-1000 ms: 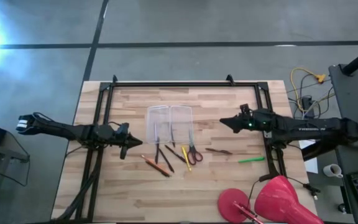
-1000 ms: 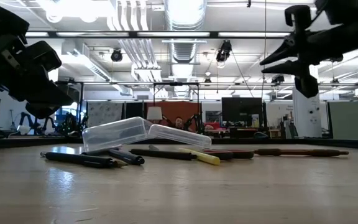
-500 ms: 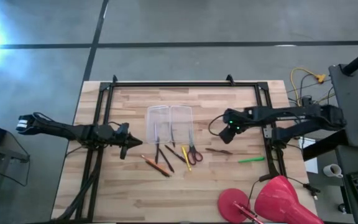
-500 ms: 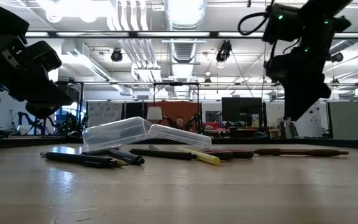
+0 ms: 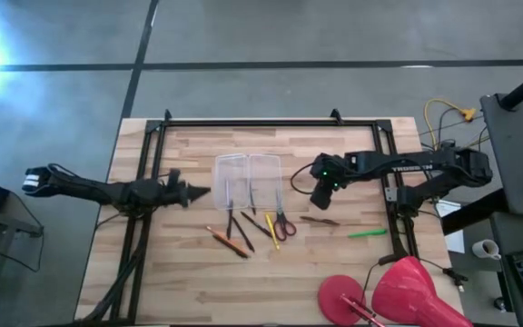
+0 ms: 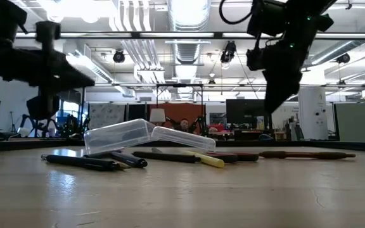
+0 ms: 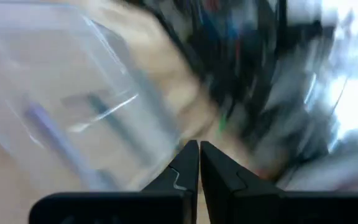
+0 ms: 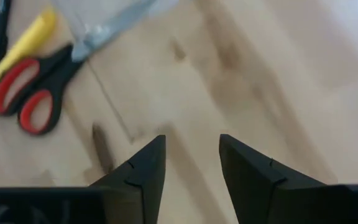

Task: Pick & place school supplies into a supply box
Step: Prepare the transparent supply box

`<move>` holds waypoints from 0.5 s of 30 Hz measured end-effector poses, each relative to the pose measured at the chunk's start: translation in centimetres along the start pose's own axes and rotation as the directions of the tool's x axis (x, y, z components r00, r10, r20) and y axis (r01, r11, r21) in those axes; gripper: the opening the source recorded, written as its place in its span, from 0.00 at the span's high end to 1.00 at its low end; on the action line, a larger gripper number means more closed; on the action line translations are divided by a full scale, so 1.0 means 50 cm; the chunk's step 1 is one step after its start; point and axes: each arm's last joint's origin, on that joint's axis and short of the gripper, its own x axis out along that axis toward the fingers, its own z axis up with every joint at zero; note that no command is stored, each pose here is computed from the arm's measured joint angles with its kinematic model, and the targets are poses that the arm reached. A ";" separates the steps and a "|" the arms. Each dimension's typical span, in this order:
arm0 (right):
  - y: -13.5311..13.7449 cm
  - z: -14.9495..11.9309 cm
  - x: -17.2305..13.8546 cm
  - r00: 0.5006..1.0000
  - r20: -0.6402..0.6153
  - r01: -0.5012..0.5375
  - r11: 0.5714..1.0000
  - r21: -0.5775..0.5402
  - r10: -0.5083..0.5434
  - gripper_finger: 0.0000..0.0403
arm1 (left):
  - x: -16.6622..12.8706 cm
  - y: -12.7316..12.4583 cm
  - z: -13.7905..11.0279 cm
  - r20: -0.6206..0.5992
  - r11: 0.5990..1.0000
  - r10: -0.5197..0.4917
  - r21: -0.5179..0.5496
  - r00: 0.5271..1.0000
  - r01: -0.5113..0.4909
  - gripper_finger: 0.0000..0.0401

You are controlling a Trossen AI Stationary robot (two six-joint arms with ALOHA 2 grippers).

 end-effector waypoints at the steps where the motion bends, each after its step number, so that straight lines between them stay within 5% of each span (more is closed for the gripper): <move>1: 0.000 0.004 -0.001 1.000 0.021 0.014 1.000 0.003 -0.014 0.66 | 0.000 -0.002 0.003 0.034 0.989 -0.002 -0.148 0.999 0.007 1.00; 3: 0.003 0.016 -0.006 0.997 0.071 0.021 1.000 0.023 -0.023 0.67 | 0.000 -0.002 0.009 0.113 0.949 0.023 -0.314 0.993 0.013 1.00; 9: 0.018 0.059 -0.030 0.979 0.206 -0.020 0.998 0.066 0.006 0.69 | -0.002 0.007 0.019 0.309 0.973 0.137 -0.221 0.941 -0.069 1.00; 15: 0.018 0.086 -0.005 0.982 0.187 -0.008 0.994 0.105 -0.012 0.68 | -0.003 -0.007 0.031 0.405 0.933 0.152 -0.361 0.902 0.005 1.00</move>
